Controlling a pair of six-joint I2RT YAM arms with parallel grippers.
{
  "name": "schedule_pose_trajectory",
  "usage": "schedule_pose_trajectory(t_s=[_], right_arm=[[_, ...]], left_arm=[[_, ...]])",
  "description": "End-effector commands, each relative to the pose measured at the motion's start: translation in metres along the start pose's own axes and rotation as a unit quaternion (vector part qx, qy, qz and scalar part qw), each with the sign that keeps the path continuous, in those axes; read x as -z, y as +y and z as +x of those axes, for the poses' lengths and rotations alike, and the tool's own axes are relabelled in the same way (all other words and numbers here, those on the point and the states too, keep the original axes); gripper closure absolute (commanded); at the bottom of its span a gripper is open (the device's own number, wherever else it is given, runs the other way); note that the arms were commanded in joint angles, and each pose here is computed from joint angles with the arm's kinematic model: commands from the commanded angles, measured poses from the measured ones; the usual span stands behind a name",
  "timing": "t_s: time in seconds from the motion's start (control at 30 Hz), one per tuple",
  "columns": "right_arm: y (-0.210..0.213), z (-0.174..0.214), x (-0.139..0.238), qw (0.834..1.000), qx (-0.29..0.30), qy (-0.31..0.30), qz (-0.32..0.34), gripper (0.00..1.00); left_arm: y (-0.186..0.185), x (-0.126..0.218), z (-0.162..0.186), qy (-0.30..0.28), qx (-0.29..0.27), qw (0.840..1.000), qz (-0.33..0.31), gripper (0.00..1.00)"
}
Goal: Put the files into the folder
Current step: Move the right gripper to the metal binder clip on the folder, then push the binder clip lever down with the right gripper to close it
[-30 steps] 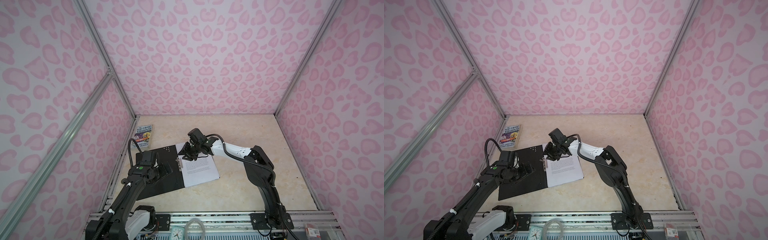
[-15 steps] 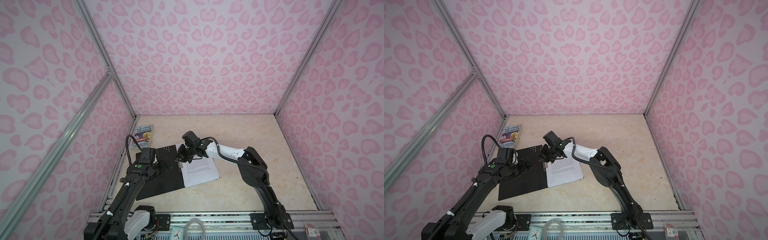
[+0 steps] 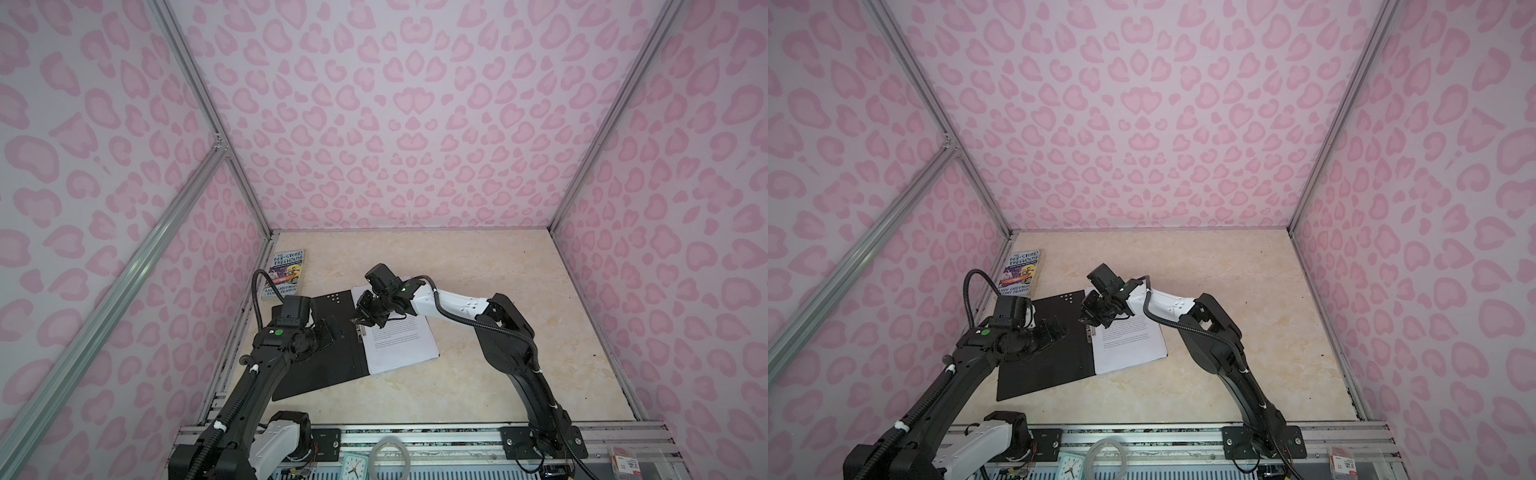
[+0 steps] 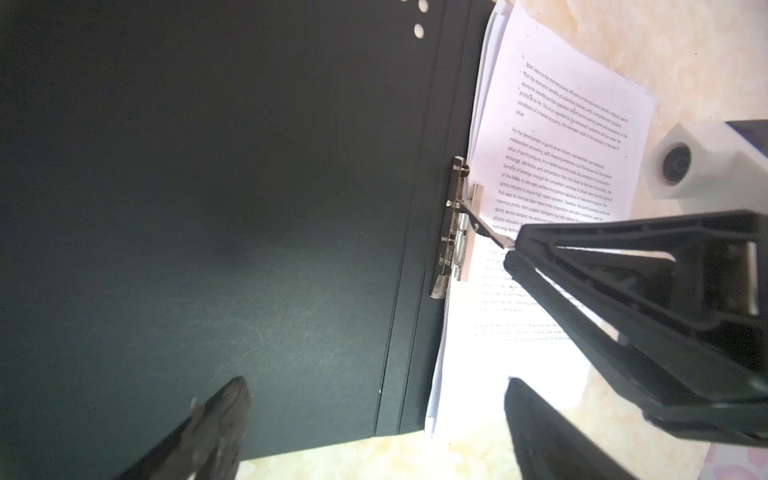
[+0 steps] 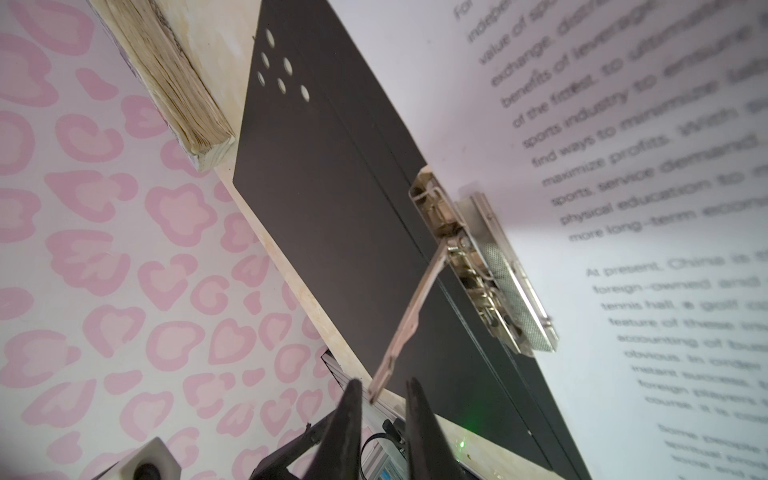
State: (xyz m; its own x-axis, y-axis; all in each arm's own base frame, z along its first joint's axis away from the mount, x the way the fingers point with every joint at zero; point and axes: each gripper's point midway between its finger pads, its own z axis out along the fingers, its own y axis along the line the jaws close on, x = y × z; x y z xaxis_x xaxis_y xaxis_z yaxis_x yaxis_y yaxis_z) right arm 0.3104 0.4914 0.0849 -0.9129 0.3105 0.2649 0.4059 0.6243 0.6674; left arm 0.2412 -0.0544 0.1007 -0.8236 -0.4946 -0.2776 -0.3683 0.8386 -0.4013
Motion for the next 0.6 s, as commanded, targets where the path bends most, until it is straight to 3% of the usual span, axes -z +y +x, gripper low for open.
schedule_pose_trajectory(t_s=[0.0, 0.57], right_arm=[[-0.0034, -0.0008, -0.0026, 1.0, -0.002, -0.001, 0.003, 0.79], [-0.006, 0.0053, -0.0096, 1.0, -0.006, 0.01, 0.005, 0.8]], left_arm=[[0.0009, 0.0014, -0.0025, -0.003, -0.008, 1.0, -0.005, 0.03], [0.0016, 0.0029, -0.0032, -0.006, -0.008, 1.0, -0.003, 0.03]])
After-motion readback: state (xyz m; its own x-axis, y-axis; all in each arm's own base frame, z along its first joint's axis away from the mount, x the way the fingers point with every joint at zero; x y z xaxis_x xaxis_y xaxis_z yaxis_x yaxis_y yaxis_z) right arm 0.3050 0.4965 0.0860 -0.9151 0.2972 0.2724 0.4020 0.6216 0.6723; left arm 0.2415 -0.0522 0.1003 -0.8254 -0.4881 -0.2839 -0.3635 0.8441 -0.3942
